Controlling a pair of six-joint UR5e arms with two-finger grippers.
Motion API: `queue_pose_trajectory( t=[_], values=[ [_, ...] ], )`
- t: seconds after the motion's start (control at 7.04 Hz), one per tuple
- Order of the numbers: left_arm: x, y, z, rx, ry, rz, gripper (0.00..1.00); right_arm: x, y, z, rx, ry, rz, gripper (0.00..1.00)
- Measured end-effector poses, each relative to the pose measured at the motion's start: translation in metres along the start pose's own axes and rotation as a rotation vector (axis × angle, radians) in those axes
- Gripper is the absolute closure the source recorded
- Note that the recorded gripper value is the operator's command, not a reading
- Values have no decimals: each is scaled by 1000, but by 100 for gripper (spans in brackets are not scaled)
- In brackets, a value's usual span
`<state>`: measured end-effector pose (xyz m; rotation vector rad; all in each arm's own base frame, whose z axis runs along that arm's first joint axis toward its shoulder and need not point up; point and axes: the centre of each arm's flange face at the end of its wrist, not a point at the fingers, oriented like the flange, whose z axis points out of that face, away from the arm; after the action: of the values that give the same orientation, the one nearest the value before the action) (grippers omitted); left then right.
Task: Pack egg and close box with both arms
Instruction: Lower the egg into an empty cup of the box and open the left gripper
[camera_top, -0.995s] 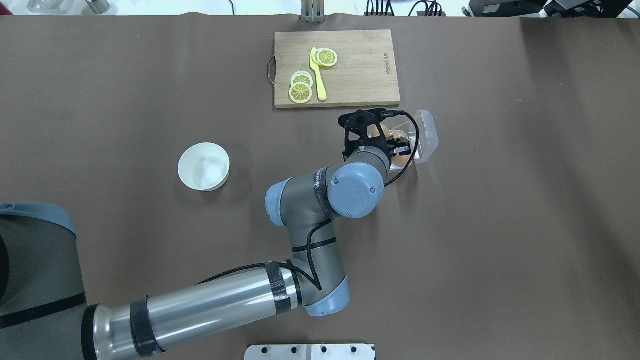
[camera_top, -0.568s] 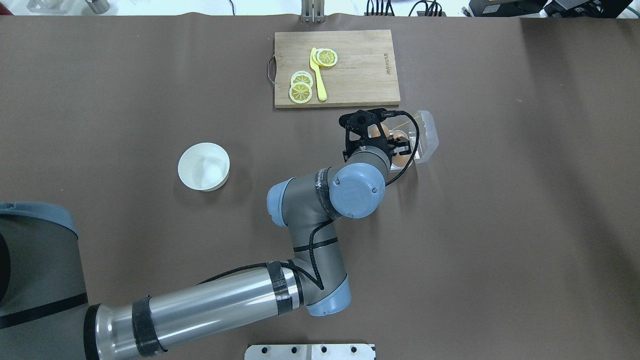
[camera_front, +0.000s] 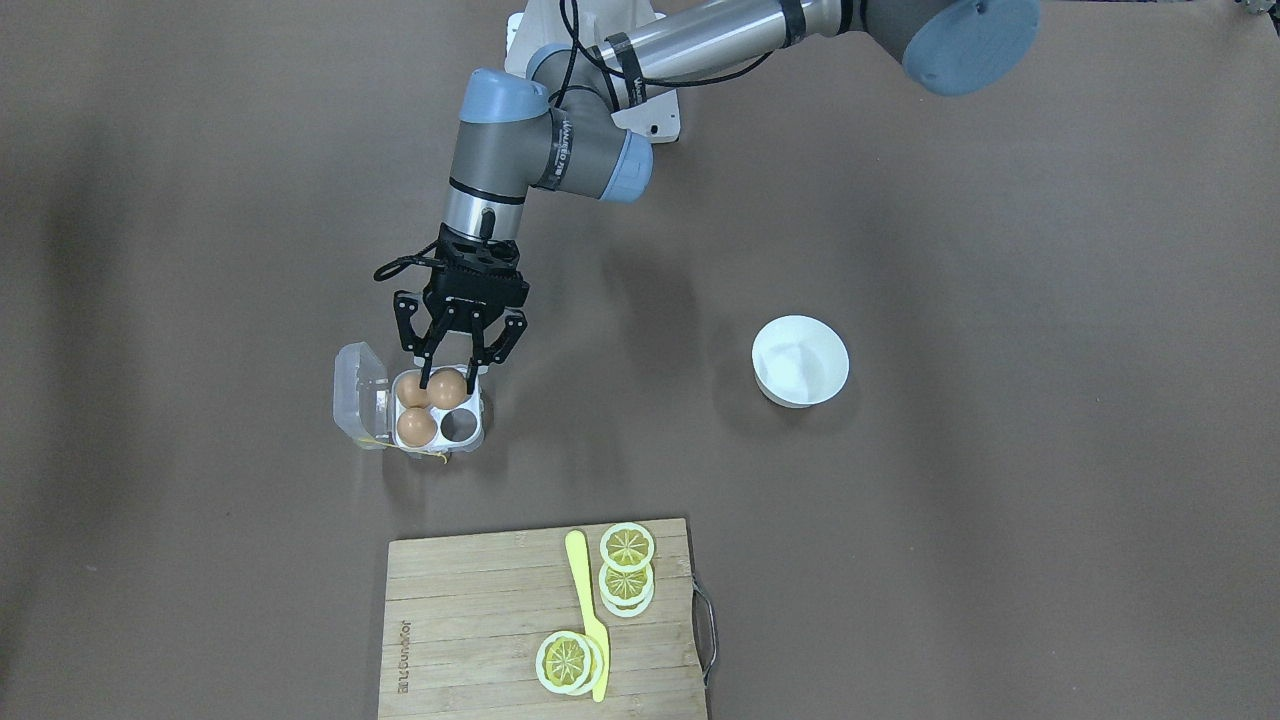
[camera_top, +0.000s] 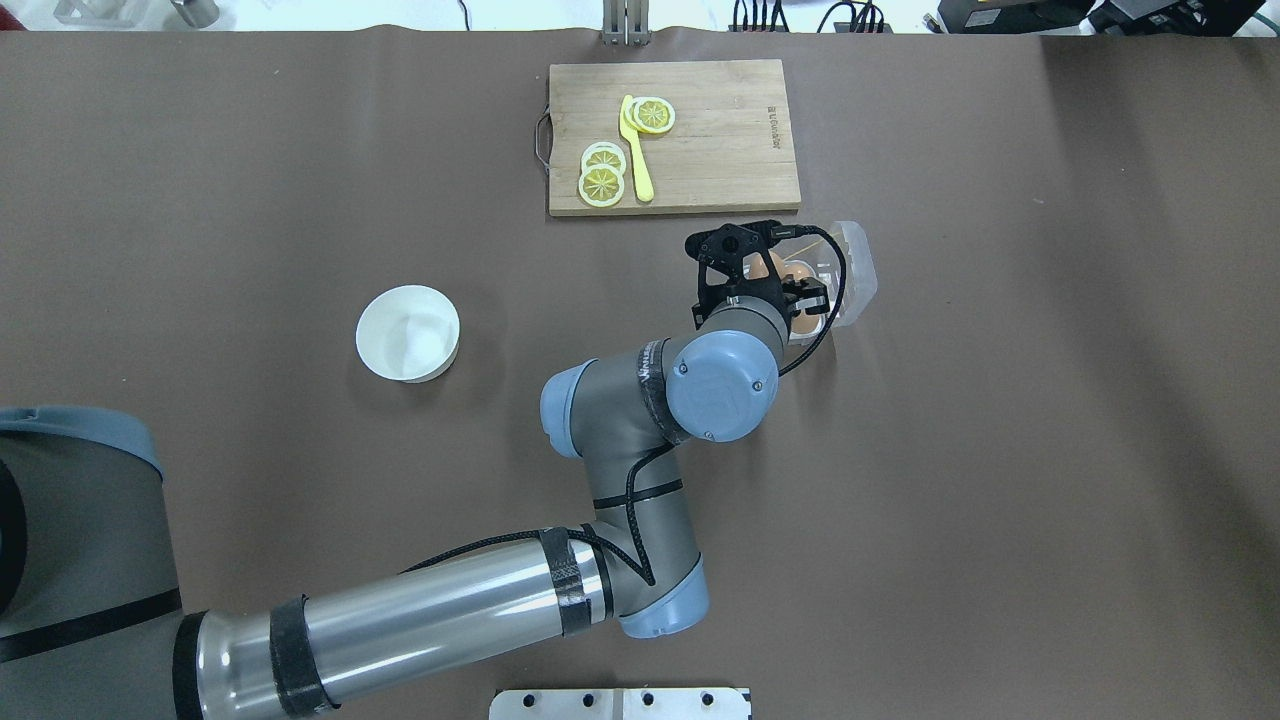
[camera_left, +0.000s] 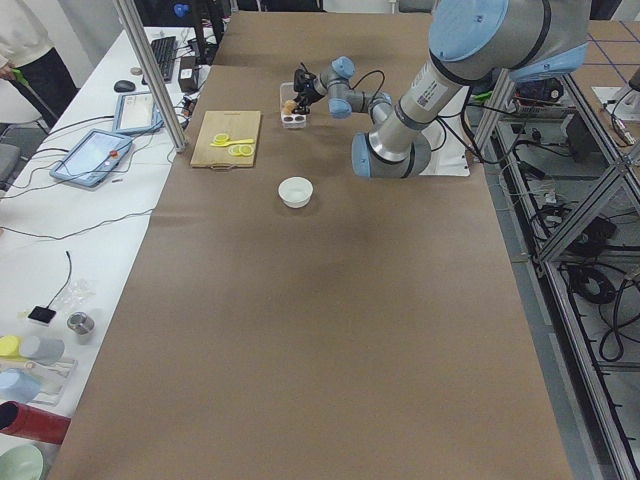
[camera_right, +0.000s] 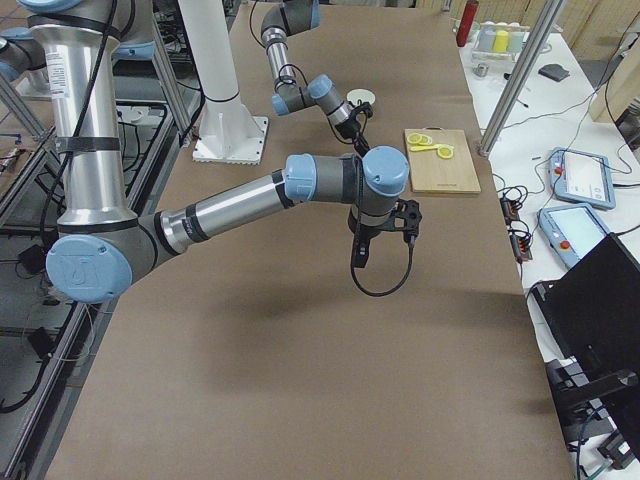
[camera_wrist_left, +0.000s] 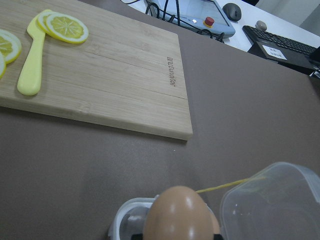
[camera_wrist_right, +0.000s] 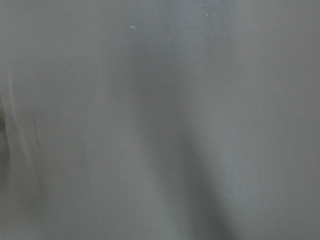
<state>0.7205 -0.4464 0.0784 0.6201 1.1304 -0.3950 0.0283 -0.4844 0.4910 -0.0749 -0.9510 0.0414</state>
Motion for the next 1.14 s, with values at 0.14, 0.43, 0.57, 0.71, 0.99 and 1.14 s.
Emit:
queue_pose_trajectory(
  t=[0.14,0.43,0.57,0.71,0.99,1.14],
  values=[
    [-1,2,1,-2,-3,2,46,0,0,0,0,0,1,0],
    [-3,4,3,-3,-9,4,21,-1,0,0,1,0,3,0],
    [-3,4,4,-4,-9,3,8,-1,0,-1,1,-4,3,0],
    [-3,4,3,-4,-9,2,6,-2,0,-1,1,-10,3,0],
    [0,2,1,-3,-2,-1,6,-2,0,-1,0,-13,4,0],
    [1,1,-1,-1,2,-3,6,-2,0,-1,0,-14,4,0]
  ],
)
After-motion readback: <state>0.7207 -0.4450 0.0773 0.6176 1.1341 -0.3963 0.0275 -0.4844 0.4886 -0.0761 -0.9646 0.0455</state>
